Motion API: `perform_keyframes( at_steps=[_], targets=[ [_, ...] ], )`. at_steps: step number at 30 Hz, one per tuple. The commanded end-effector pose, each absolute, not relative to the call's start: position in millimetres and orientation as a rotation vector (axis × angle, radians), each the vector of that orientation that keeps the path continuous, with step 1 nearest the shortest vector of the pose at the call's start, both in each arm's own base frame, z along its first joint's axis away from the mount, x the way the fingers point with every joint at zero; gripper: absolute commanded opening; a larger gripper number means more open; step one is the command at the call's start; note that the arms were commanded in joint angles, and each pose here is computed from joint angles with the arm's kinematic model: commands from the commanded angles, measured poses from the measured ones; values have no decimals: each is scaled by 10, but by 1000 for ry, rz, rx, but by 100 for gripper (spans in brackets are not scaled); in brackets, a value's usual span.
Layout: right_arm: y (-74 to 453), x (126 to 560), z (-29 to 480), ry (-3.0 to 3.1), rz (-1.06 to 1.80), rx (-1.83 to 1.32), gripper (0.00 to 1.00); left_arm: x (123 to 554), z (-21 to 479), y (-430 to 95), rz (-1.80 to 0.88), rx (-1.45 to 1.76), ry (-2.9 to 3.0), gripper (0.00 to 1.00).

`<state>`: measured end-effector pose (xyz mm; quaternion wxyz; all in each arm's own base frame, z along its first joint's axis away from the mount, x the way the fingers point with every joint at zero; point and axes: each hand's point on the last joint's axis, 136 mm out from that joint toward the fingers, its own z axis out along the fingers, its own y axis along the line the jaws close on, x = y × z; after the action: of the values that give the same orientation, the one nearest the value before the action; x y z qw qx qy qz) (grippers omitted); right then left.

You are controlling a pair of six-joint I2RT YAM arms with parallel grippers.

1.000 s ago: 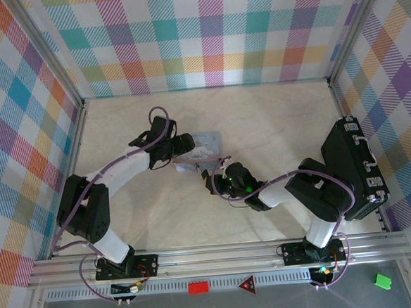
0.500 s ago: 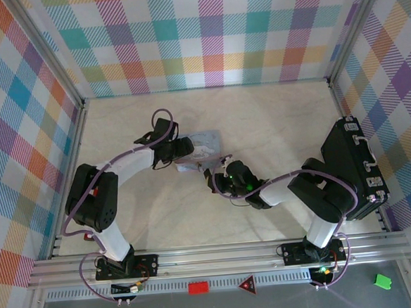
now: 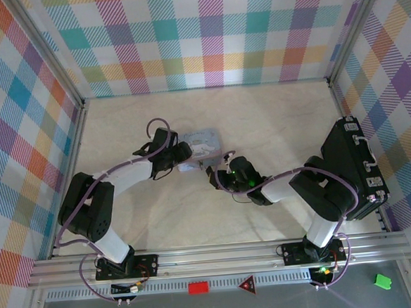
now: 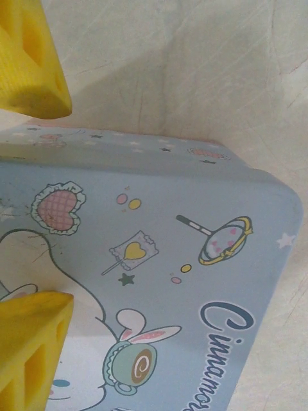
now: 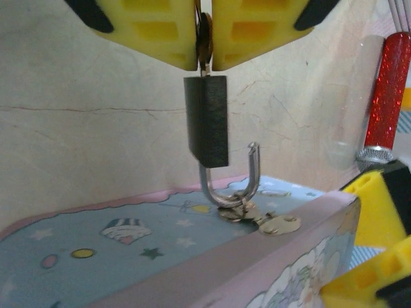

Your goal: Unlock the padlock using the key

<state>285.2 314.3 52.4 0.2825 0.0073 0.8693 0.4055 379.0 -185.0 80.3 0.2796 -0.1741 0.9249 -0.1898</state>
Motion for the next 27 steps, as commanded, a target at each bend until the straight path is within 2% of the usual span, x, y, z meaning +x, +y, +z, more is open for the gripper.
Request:
perform_keyframes(
  at_steps=[1, 10, 15, 19, 27],
  targets=[
    [3105, 2919, 531, 2326, 1074, 56, 19, 3501, 526, -1777, -411, -512, 2579, 70],
    [2957, 2892, 536, 2344, 1002, 32, 32, 3494, 528, -1815, -406, -519, 2571, 69],
    [2946, 2929, 644, 2371, 937, -164, 41, 3473, 536, -1816, -407, -521, 2568, 69],
    [3098, 2918, 685, 2401, 917, -397, 43, 3449, 542, -1834, -409, -526, 2561, 69],
    [3251, 2986, 607, 2444, 919, -520, 48, 3425, 557, -1835, -412, -530, 2558, 69]
  ],
)
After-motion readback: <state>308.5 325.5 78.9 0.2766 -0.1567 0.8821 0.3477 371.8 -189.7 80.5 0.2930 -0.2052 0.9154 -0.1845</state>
